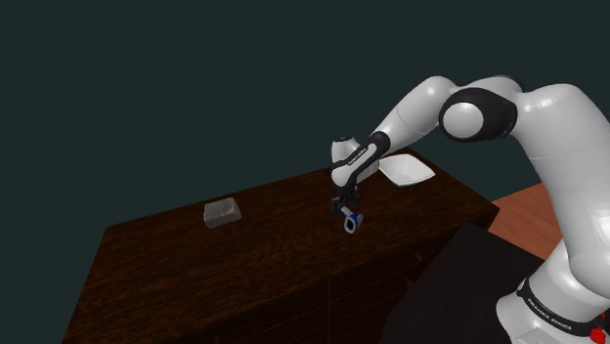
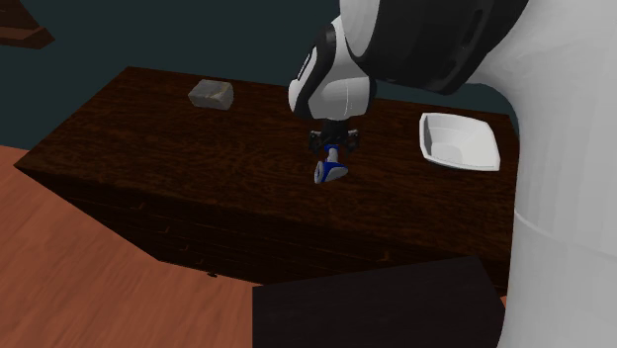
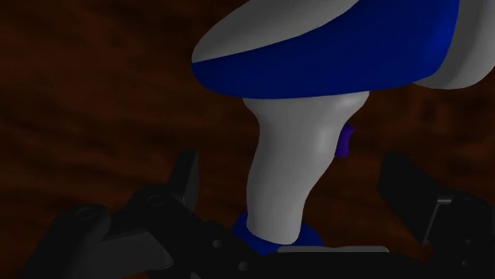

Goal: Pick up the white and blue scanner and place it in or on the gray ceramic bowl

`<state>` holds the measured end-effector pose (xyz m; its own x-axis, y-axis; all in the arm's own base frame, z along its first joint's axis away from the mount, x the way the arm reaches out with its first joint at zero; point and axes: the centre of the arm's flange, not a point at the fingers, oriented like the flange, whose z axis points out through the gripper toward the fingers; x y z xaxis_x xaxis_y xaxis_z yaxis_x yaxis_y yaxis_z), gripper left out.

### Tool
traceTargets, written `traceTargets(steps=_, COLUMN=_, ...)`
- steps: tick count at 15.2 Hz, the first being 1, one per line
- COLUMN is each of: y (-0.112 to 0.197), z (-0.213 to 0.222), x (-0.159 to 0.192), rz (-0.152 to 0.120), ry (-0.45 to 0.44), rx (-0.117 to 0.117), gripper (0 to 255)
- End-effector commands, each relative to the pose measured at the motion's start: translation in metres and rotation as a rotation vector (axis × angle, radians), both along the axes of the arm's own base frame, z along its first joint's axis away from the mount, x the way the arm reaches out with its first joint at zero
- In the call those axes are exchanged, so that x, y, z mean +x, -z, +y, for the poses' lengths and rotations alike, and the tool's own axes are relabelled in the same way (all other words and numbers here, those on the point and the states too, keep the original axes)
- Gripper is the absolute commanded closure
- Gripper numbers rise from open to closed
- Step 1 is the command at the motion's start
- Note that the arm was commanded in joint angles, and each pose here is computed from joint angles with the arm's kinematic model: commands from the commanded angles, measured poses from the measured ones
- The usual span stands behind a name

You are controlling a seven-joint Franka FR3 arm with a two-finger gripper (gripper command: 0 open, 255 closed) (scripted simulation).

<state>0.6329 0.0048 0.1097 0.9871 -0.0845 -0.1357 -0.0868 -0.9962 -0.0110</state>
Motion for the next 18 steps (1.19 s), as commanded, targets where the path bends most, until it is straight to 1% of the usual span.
traceTargets(steps=1, y=0.0024, z=0.0004, x=-0.0002, rz=0.000, ry=0.000, rx=0.000, gripper=0)
traceTargets(steps=7, y=0.0024, z=0.0004, x=-0.0002, rz=0.000, ry=0.000, rx=0.000, gripper=0)
traceTargets(steps=8, y=0.0024, z=0.0004, x=-0.0002, rz=0.000, ry=0.000, rx=0.000, gripper=255)
traceTargets(steps=17, y=0.0024, z=0.0004, x=-0.0002, rz=0.000, ry=0.000, rx=0.000, gripper=255)
traceTargets(steps=18, y=-0.0028, z=0.0004, x=-0.0002, rz=0.000, ry=0.000, rx=0.000, gripper=255)
